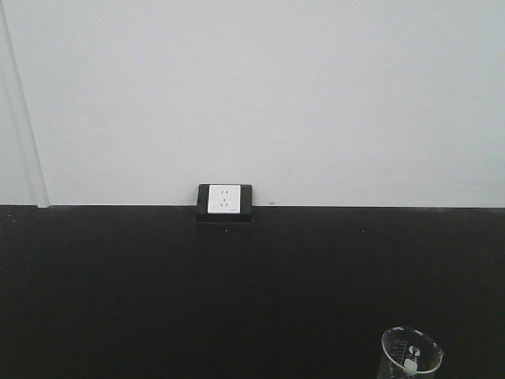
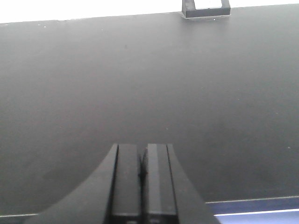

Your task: Grab transparent chemical and place on left bench

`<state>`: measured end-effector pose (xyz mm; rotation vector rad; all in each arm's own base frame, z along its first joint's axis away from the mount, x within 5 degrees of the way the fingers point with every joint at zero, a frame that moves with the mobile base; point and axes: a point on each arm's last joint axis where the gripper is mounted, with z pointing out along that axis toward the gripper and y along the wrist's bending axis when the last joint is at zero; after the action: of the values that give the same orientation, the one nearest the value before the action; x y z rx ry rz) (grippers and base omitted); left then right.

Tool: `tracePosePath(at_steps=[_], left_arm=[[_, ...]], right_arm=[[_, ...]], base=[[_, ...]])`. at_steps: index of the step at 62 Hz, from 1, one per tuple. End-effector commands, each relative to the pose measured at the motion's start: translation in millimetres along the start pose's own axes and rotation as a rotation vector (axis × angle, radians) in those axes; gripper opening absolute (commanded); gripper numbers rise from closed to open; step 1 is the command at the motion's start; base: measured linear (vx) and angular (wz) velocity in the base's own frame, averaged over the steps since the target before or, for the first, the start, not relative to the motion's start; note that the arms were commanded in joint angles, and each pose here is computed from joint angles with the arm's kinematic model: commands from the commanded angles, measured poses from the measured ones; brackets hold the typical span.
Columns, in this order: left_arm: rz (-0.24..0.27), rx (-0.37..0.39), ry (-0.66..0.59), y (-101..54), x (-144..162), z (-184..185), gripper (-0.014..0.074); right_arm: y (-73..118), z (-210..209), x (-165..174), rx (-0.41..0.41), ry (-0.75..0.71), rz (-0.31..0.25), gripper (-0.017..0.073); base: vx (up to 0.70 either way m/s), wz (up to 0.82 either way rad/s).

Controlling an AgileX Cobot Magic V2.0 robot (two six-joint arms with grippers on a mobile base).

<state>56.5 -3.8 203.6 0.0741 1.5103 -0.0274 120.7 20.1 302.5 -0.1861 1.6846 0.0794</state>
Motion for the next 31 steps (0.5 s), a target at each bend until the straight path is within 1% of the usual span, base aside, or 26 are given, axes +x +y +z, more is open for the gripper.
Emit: tracePosePath(at_steps=[1, 31], left_arm=[[-0.009, -0.002, -0.081, 0.1, -2.8, -1.3, -0.0003], [-0.009, -0.002, -0.081, 0.1, -2.8, -1.3, -0.0003]], right_arm=[[-0.4, -2.0, -16.9, 0.001, -0.103, -0.018, 0.0], [-0.5, -1.9, -15.8, 0.001, -0.091, -0.018, 0.0]], base=[[0.0, 0.0], [0.0, 0.0]])
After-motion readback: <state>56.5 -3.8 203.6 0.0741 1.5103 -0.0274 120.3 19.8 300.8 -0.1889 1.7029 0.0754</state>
